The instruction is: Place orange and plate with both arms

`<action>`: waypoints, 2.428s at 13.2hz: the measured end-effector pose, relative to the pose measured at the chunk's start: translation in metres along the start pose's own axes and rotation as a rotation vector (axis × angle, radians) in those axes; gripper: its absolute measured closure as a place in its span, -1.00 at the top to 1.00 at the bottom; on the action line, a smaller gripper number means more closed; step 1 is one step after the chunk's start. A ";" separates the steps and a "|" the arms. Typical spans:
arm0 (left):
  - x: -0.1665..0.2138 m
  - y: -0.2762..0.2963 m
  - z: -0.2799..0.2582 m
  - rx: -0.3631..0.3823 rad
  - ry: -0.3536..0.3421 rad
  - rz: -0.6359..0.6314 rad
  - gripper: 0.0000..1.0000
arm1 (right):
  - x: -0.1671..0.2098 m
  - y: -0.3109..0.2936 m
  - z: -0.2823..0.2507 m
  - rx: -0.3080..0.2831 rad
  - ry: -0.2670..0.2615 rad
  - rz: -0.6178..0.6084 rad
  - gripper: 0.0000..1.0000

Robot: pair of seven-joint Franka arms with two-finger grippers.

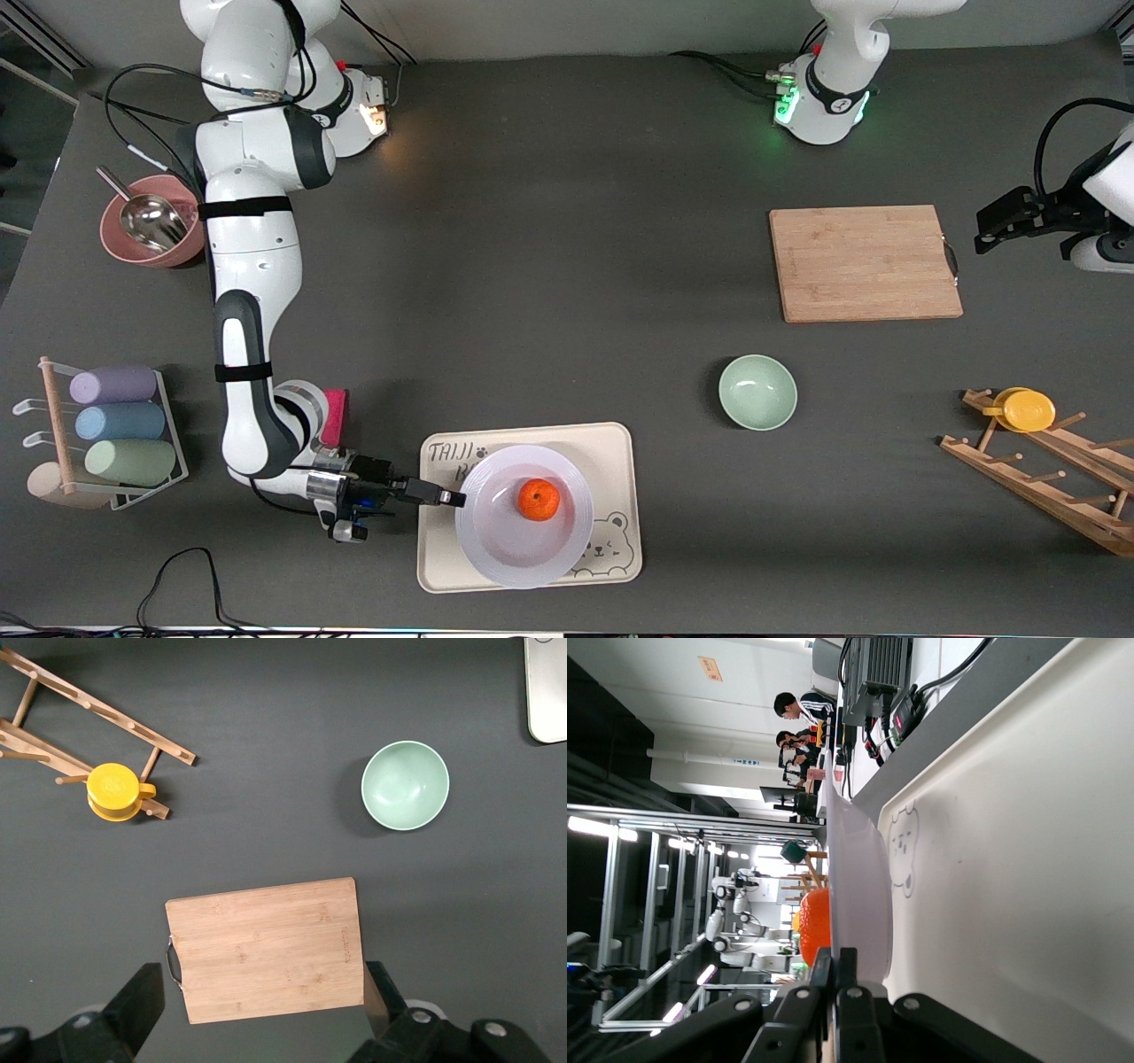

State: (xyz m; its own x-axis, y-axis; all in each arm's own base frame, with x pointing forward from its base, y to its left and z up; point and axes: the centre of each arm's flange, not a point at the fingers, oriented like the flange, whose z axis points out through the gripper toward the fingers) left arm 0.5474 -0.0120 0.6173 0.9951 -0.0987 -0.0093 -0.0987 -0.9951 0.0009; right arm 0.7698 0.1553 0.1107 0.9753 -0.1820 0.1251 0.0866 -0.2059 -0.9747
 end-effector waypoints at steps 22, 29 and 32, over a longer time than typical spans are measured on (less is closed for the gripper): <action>0.001 0.000 0.001 -0.001 -0.001 0.000 1.00 | 0.026 -0.083 -0.055 -0.241 -0.137 -0.247 1.00; 0.001 0.000 0.003 -0.001 -0.003 0.000 1.00 | 0.014 -0.199 -0.117 -0.710 -0.310 -0.196 1.00; 0.001 -0.001 0.003 -0.001 -0.004 -0.001 1.00 | 0.002 -0.255 -0.151 -0.927 -0.358 -0.219 1.00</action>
State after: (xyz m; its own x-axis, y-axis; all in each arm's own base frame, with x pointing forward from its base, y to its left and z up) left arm 0.5488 -0.0114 0.6143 0.9951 -0.0980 -0.0132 -0.0980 -0.9952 0.0019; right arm 0.7187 0.0627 0.3869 0.9737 0.2159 0.0726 0.2269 -0.8920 -0.3910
